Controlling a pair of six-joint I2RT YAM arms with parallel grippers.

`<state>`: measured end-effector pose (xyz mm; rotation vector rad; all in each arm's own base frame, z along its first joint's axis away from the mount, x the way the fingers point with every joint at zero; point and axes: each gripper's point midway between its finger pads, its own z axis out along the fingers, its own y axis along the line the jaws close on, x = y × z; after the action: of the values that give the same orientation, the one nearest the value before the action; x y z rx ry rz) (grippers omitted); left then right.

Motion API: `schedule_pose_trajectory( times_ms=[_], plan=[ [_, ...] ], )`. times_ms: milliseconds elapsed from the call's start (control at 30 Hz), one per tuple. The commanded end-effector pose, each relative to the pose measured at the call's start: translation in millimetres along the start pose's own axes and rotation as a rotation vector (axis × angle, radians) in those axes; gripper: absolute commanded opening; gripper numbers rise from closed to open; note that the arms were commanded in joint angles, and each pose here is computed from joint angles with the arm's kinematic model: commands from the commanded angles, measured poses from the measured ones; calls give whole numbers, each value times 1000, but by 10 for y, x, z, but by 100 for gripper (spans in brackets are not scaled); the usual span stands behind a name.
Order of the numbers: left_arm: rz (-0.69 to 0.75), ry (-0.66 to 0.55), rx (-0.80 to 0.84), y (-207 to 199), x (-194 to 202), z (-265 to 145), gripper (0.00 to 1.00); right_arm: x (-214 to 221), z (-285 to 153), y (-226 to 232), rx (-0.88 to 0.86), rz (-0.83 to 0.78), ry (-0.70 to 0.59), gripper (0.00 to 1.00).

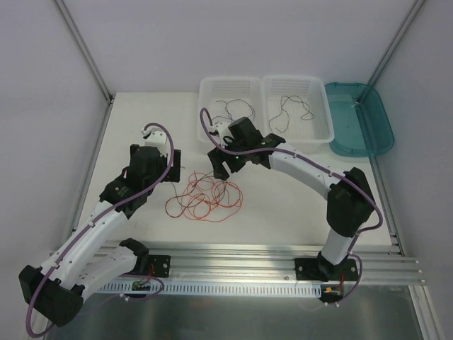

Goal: Untangle the cables

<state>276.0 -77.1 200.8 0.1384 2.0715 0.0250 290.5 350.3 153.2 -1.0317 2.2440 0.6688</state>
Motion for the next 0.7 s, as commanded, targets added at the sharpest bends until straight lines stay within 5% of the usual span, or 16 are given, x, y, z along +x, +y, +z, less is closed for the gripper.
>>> schedule_pose_trajectory(
  times_ms=[0,367,533,633,667],
  plan=[
    [-14,-32,-41,79,-59,8,99,90,206,0,-33,-85,27,83],
    [-11,-20,-28,51,-36,30,99,232,819,-303,52,-92,53,77],
    [-8,-18,-16,30,-34,30,99,194,921,-383,85,-102,37,65],
    [-6,-17,-7,14,-35,31,99,168,882,-339,67,-103,24,33],
    [-7,-15,-1,2,-31,34,99,156,853,-328,66,-105,17,15]
  ],
)
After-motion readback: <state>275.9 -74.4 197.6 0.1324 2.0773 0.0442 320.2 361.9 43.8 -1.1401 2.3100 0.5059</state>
